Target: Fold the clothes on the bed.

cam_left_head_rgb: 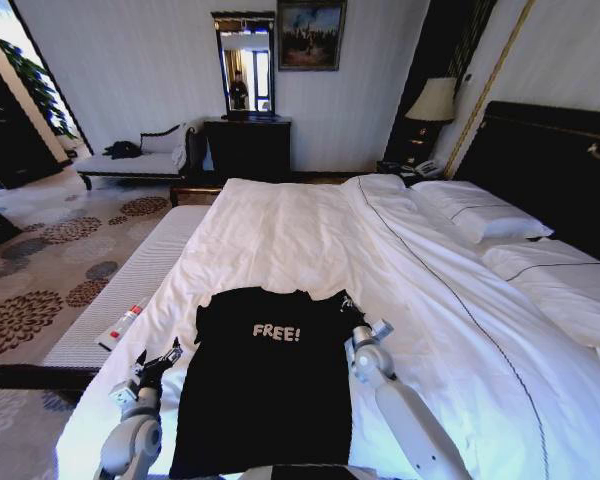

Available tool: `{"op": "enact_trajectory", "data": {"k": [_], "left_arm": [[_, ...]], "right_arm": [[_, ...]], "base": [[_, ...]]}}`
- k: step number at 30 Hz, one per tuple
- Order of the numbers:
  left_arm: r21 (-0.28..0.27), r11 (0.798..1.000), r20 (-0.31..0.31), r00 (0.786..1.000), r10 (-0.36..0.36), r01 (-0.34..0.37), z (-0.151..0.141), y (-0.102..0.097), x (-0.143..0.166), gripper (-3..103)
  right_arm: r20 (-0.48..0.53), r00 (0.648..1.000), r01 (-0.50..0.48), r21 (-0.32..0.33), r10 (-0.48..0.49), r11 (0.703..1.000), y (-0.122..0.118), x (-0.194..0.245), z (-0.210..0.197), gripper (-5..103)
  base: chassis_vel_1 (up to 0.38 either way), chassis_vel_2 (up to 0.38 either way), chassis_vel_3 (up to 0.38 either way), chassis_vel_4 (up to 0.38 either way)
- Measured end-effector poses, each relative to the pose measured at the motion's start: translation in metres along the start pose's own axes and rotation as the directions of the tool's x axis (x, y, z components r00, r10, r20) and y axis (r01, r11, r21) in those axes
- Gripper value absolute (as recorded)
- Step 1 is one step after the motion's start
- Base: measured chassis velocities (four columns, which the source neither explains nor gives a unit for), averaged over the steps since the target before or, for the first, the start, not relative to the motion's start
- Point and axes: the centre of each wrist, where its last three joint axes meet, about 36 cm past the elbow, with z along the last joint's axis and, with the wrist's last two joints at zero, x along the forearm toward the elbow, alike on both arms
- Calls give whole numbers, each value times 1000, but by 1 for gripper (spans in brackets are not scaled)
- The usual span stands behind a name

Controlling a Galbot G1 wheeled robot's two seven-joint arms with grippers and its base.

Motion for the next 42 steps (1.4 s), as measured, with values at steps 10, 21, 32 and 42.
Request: {"op": "enact_trajectory", "data": {"k": [10,21,32,42], "left_arm": [[7,1000,4,1000,-3,3,1,0,1,100],[21,1000,3,1000,3,-3,3,-5,1,100],[15,1000,4,1000,8,-8,2,-5,4,100],[24,1000,7,1000,-1,1,1,-3,3,100]], "right_arm": [[62,997,-45,-13,46,999,-5,12,-12,0],[140,979,-147,-2,146,989,-4,33,-28,0],[82,953,-302,175,292,937,-20,32,-1,0],[113,928,-371,174,356,912,-12,56,-16,16]], "base": [[0,0,0,0],[0,0,0,0],[0,0,0,0],[0,0,0,0]]}}
